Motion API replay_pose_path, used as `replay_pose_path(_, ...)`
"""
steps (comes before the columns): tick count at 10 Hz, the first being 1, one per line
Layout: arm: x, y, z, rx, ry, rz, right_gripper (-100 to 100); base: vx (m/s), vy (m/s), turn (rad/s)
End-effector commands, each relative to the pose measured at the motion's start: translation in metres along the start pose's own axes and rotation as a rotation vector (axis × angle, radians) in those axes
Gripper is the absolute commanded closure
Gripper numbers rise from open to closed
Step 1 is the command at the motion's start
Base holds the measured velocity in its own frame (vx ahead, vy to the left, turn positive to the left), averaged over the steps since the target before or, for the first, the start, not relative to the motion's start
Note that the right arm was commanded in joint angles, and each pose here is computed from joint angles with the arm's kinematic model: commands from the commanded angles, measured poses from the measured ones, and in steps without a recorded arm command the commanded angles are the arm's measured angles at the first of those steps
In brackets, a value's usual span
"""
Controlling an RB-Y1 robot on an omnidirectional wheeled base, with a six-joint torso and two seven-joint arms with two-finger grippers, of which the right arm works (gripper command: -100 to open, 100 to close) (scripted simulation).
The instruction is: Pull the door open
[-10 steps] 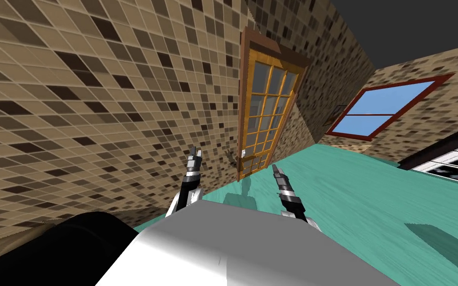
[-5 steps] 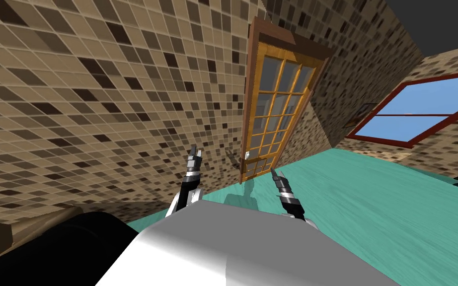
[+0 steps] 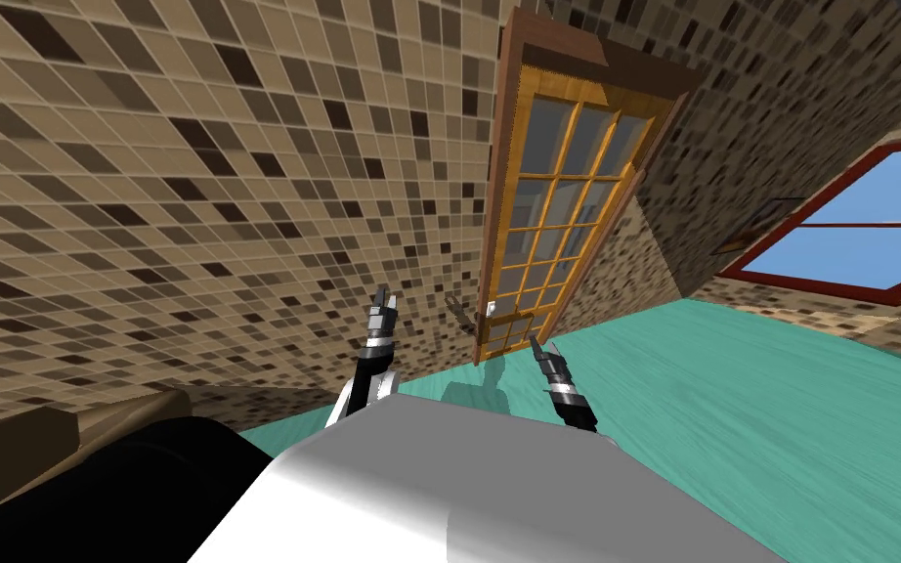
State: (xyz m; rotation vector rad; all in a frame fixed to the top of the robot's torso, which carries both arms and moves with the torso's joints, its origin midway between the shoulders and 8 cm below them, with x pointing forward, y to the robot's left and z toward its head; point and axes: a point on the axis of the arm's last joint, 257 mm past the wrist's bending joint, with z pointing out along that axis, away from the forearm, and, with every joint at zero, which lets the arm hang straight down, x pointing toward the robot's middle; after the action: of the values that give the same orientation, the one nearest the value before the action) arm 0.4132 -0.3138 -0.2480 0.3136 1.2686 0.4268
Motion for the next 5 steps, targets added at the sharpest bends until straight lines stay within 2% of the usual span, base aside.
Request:
replay_pose_path(1, 0.011, -0.008, -0.0041, 0.007, 0.021, -0.051, -100, 0.079, -0.029, 0.203)
replay_pose_path(4, 0.03, -0.024, -0.0126, 0.019, 0.064, -0.145, -100, 0.086, -0.041, 0.208)
replay_pose_path(5, 0.034, -0.027, -0.0151, 0.025, 0.073, -0.143, -100, 0.056, -0.033, 0.051)
